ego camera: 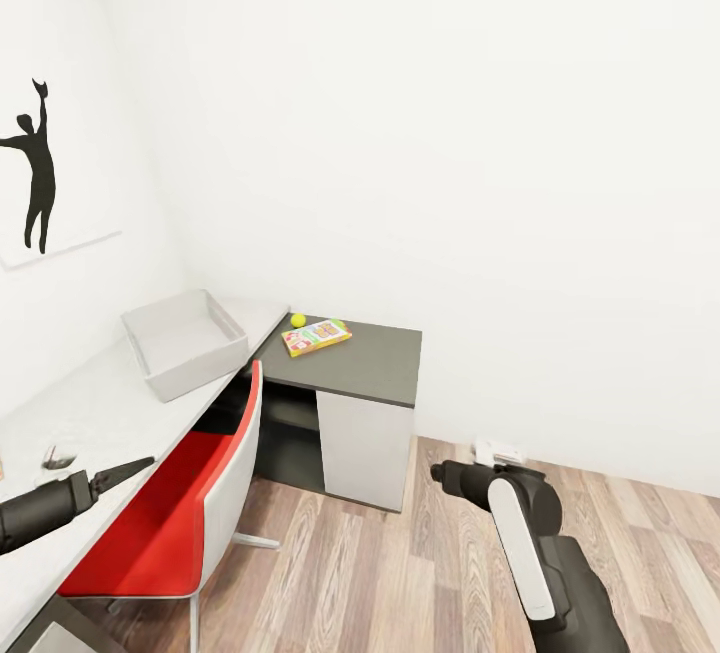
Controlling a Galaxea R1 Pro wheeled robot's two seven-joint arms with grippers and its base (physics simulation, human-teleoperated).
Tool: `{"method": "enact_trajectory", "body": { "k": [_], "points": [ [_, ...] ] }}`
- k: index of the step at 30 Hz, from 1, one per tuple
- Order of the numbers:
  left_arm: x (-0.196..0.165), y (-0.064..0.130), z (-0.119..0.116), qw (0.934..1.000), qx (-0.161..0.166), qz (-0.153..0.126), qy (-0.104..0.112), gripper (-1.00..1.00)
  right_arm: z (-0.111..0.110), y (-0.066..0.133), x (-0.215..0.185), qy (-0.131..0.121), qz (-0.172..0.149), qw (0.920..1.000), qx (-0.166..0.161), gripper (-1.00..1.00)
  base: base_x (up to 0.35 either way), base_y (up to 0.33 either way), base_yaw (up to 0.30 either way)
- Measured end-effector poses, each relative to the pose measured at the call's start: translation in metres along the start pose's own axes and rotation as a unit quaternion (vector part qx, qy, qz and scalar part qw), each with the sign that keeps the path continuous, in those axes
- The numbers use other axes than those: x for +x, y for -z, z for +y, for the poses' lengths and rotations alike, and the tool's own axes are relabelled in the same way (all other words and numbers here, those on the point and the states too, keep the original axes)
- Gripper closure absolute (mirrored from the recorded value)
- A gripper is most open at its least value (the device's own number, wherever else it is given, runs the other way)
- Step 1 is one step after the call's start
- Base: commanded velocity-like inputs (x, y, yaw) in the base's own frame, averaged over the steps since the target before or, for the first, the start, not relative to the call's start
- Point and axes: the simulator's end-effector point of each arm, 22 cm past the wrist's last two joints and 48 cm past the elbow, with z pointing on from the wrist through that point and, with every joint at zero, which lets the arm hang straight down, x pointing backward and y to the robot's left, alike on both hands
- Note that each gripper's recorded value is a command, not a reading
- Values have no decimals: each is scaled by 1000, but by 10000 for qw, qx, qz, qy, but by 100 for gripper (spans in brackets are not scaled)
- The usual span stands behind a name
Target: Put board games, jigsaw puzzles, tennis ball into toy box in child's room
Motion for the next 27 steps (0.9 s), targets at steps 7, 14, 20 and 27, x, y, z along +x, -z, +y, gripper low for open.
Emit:
{"method": "enact_trajectory", "body": {
  "k": [7,14,20,27],
  "points": [
    [-4,7,6,9999,-107,-107,8,-100,34,4,6,-20,62,9983,-586,-100,56,-49,0],
    [-6,10,9,9998,-135,-171,33,-100,36,4,6,-54,64,9975,-698,-100,191,-201,0],
    [-6,10,9,9997,-145,-175,35,-100,40,5,8,-33,76,9973,-729,-100,219,-222,0],
    [-6,10,9,9997,-149,-178,36,-100,41,5,9,-32,84,9972,-737,-100,222,-224,0]
  ]
}}
